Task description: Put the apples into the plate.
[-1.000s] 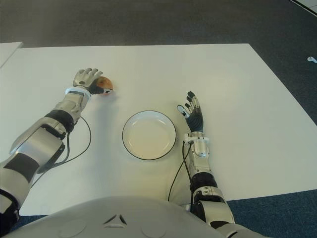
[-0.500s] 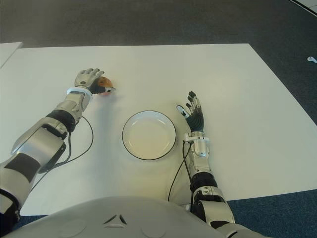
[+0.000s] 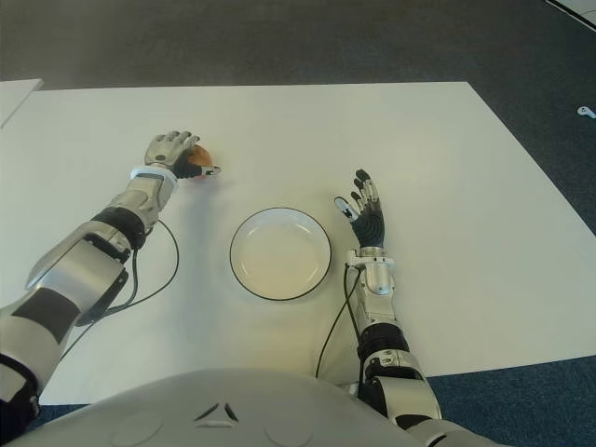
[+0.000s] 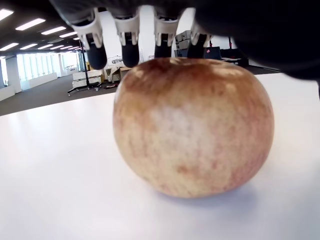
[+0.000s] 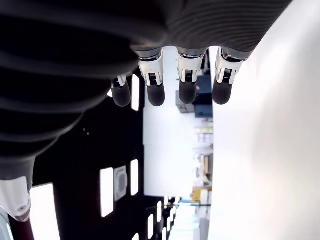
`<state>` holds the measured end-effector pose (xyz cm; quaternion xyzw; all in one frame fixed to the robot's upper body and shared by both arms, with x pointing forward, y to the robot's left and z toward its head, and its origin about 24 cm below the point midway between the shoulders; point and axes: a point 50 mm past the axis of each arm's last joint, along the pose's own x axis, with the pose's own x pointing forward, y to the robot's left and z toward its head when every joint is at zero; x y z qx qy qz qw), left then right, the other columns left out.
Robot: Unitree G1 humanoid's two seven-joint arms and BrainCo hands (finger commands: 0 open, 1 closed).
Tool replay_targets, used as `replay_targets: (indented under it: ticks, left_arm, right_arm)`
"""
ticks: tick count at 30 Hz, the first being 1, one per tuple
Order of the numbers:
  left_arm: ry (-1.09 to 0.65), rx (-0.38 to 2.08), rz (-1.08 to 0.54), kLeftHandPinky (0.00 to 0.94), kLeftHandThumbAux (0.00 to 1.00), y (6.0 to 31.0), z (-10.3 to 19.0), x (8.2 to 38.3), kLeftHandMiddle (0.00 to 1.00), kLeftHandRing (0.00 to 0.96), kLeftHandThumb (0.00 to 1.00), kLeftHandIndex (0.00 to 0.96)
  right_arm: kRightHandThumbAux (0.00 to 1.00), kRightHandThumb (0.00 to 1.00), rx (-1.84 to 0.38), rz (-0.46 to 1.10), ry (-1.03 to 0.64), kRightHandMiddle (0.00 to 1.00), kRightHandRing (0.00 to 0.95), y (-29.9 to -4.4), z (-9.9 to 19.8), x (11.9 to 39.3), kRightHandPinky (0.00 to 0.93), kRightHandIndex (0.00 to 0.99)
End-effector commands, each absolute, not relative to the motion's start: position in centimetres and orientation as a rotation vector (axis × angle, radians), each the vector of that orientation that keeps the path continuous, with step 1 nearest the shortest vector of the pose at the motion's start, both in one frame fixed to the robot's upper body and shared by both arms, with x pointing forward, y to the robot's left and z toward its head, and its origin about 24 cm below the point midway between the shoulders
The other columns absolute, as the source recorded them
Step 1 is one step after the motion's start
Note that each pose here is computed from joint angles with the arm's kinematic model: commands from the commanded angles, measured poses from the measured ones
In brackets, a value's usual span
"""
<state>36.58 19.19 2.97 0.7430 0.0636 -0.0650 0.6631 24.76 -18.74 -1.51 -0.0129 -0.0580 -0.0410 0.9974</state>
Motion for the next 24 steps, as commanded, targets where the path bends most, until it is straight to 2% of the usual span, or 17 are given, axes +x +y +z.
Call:
replay_targets:
  ticks: [1, 24]
  left_arm:
    - [0.160, 1.675, -0.160, 0.000, 0.182, 19.1, 1.8, 35.9, 0.000, 0.000, 0.260, 0.000]
    - [0.182, 1.662, -0.198, 0.000, 0.212, 18.3, -0.1, 34.7, 0.000, 0.000, 0.255, 0.000]
  right_arm:
    - [0.527, 0.108, -0.011, -0.172, 0.190, 0.000, 0.000, -20.6, -7.9, 17.3, 0.000, 0.000]
    - [0.499, 0.123, 0.039, -0.179, 0.129, 0.000, 0.000, -22.4, -7.0, 16.3, 0.000, 0.000]
